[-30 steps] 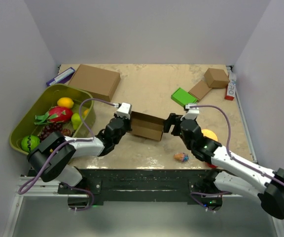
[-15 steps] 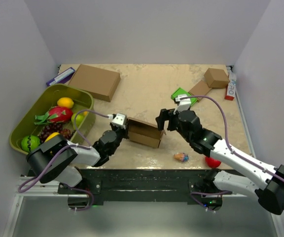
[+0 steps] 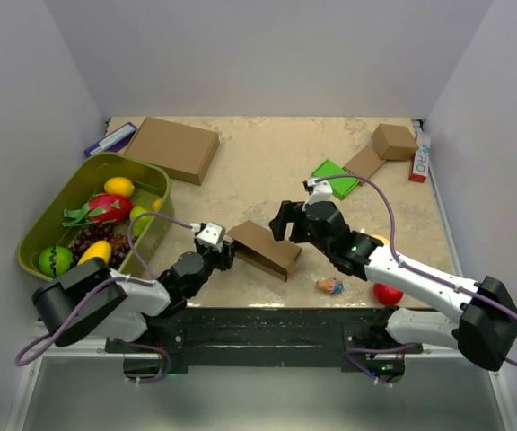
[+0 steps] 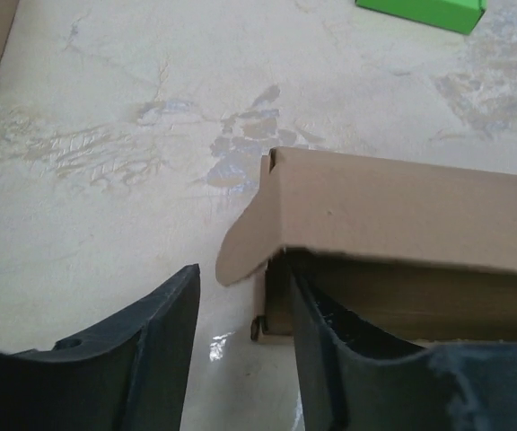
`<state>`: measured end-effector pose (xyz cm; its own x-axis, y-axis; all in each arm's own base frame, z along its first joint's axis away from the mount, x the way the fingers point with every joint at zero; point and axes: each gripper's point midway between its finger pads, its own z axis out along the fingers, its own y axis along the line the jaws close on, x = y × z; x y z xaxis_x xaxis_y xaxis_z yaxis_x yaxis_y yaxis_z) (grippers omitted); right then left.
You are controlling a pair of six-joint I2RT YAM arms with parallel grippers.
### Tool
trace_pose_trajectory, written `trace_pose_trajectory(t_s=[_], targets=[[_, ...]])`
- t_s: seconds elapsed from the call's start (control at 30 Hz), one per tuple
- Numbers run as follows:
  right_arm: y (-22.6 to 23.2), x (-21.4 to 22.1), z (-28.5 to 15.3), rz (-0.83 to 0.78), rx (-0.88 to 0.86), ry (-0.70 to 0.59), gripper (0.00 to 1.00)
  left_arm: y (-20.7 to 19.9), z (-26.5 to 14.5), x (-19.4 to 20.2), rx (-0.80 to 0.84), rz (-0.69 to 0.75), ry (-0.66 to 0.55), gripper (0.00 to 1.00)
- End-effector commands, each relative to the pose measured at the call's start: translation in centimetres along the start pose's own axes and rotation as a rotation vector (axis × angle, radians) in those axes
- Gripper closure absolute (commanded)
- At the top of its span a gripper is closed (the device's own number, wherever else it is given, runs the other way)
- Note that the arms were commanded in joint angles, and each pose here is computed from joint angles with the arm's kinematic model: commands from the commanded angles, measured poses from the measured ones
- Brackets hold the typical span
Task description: Fold the paper box
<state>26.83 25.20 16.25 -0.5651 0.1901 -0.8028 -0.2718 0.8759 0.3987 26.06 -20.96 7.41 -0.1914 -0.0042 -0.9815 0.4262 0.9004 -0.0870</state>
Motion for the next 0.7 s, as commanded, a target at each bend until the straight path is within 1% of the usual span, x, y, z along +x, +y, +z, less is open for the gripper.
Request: trace_pose_trajectory(t_s=[0.0, 0.07, 0.1, 0.13, 0.17, 0.2, 0.23, 0.27, 0.3, 0.33, 0.37, 0.4, 0.43, 0.47, 0.5, 0.53, 0.6, 0.63, 0.67], targets=[[1.0, -0.9, -0.1, 0.054, -0.032, -0.039, 0.17, -1.1, -1.1, -1.5, 0.063, -0.038, -0.037, 0.41], [1.1, -0.9, -0.2, 0.054, -0.034, -0.038, 0.17, -1.6, -1.8, -2.5, 0.097, -0.057, -0.067, 0.36], [1.2, -1.0, -0.2, 0.055, -0.035, -0.041, 0.17, -1.9, -2.1, -2.2, 0.125, -0.052, -0.048, 0.34], [1.2, -1.1, -0.3, 0.055, -0.037, -0.041, 0.17, -2.3, -2.6, -3.3, 0.148, -0.071, -0.080, 0.32], [1.2, -1.1, -0.3, 0.057, -0.036, -0.042, 0.17, -2.7, -2.9, -3.4, 0.175, -0.071, -0.076, 0.31], [1.4, -1.3, -0.4, 0.056, -0.042, -0.043, 0.18, -2.8, -3.3, -2.7, 0.188, -0.060, -0.042, 0.31], [1.5, -1.3, -0.4, 0.057, -0.048, -0.041, 0.18, -3.0, -3.8, -3.8, 0.208, -0.078, -0.075, 0.31], [1.7, -1.4, -0.5, 0.055, -0.053, -0.043, 0.18, -3.3, -4.3, -2.9, 0.236, -0.066, -0.033, 0.31], [1.7, -1.4, -0.6, 0.055, -0.054, -0.044, 0.18, -3.4, -4.6, -3.0, 0.245, -0.074, -0.028, 0.31], [1.7, -1.4, -0.6, 0.055, -0.053, -0.045, 0.19, -3.6, -5.1, -4.3, 0.258, -0.091, -0.060, 0.32], [1.6, -1.4, -0.6, 0.055, -0.052, -0.044, 0.19, -3.5, -5.4, -3.3, 0.261, -0.079, -0.008, 0.32], [1.6, -1.2, -0.6, 0.054, -0.053, -0.040, 0.20, -3.6, -5.7, -3.5, 0.265, -0.091, -0.003, 0.32], [1.7, -1.2, -0.5, 0.054, -0.056, -0.039, 0.22, -3.8, -6.0, -5.4, 0.276, -0.108, -0.048, 0.33], [1.9, -1.0, -0.5, 0.055, -0.066, -0.036, 0.23, -3.9, -6.4, -5.4, 0.285, -0.103, -0.028, 0.33], [1.9, -0.8, -0.5, 0.053, -0.071, -0.031, 0.24, -4.0, -6.6, -6.3, 0.292, -0.113, -0.043, 0.34], [1.9, -0.6, -0.3, 0.053, -0.070, -0.023, 0.26, -4.4, -7.0, -9.0, 0.308, -0.129, -0.100, 0.35], [1.9, -0.1, -0.2, 0.051, -0.076, -0.007, 0.28, -4.8, -7.5, -10.4, 0.331, -0.120, -0.110, 0.37], [2.0, 0.0, -0.2, 0.052, -0.077, -0.003, 0.29, -5.2, -7.9, -12.1, 0.352, -0.121, -0.139, 0.37], [2.1, 0.1, -0.2, 0.054, -0.083, -0.001, 0.30, -5.6, -8.1, -12.2, 0.373, -0.113, -0.124, 0.37]])
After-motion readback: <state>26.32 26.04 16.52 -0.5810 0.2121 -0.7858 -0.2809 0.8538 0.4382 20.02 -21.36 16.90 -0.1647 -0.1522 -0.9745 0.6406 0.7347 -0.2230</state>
